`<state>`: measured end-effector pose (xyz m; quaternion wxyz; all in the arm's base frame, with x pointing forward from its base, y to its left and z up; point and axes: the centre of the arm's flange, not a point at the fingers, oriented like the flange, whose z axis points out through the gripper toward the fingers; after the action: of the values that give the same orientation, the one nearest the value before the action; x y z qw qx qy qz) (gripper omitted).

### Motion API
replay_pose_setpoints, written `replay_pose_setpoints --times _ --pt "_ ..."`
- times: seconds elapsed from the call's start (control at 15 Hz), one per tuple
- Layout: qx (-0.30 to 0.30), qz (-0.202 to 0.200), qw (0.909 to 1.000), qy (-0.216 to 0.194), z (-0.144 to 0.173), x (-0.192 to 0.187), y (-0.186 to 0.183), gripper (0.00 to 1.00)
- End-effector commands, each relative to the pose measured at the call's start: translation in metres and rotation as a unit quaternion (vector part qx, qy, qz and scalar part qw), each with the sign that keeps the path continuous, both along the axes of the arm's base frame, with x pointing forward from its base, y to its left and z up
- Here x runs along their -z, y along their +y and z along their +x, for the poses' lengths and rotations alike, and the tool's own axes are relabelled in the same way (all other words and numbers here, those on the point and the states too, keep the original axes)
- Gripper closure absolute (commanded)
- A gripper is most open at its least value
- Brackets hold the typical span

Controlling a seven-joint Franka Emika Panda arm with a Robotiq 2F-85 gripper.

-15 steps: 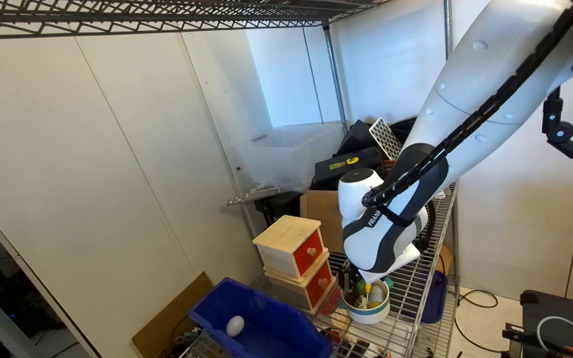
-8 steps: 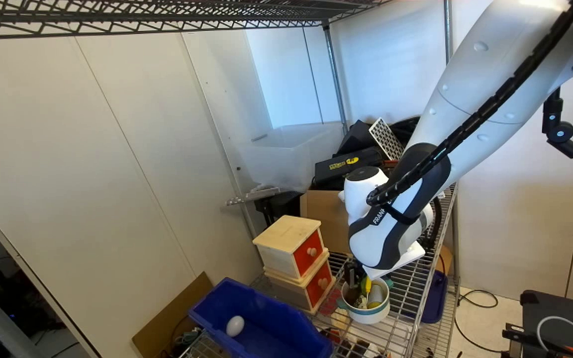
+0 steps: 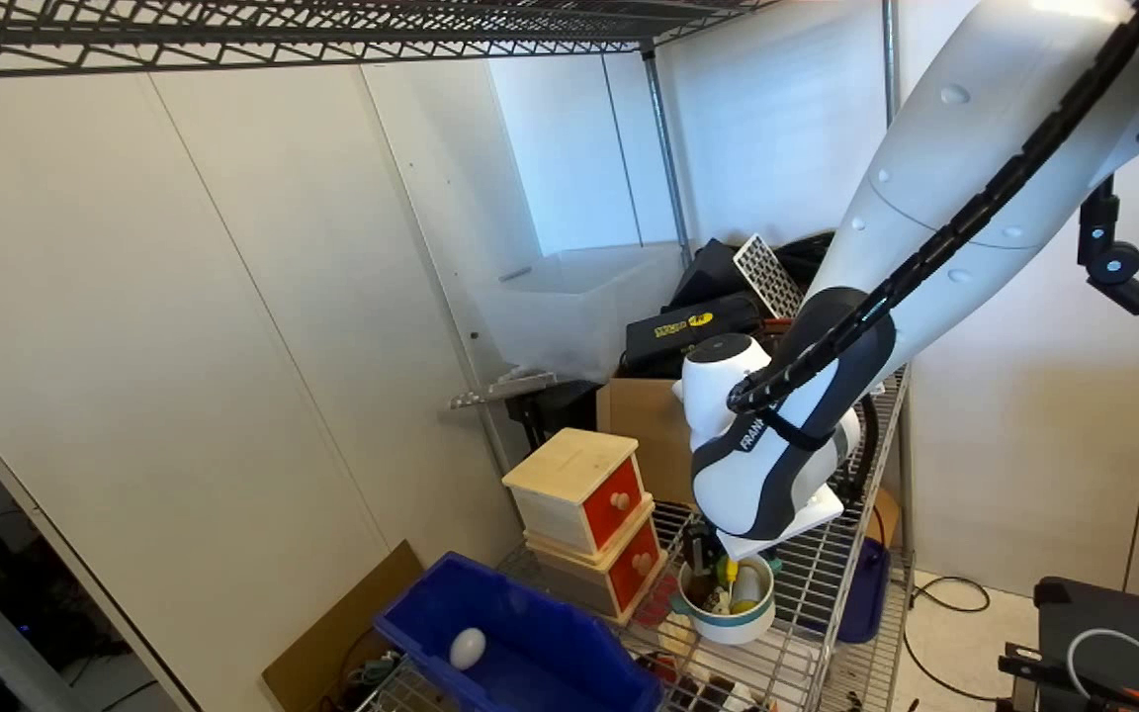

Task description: Take the yellow knife and put it in the blue box

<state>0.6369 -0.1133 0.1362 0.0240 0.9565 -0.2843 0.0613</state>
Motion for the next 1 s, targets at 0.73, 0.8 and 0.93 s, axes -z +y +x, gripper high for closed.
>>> replay_pose_setpoints --times 0.73,0.8,0.93 --pt "0.004 0.015 0.9995 -0.029 0.019 -0.012 0.011 0.0" --pt "0.001 0.014 0.9994 -0.032 0.023 -0.015 0.012 0.0" --pt "-0.002 0.013 0.9993 -0.035 0.027 -0.016 0.014 0.0"
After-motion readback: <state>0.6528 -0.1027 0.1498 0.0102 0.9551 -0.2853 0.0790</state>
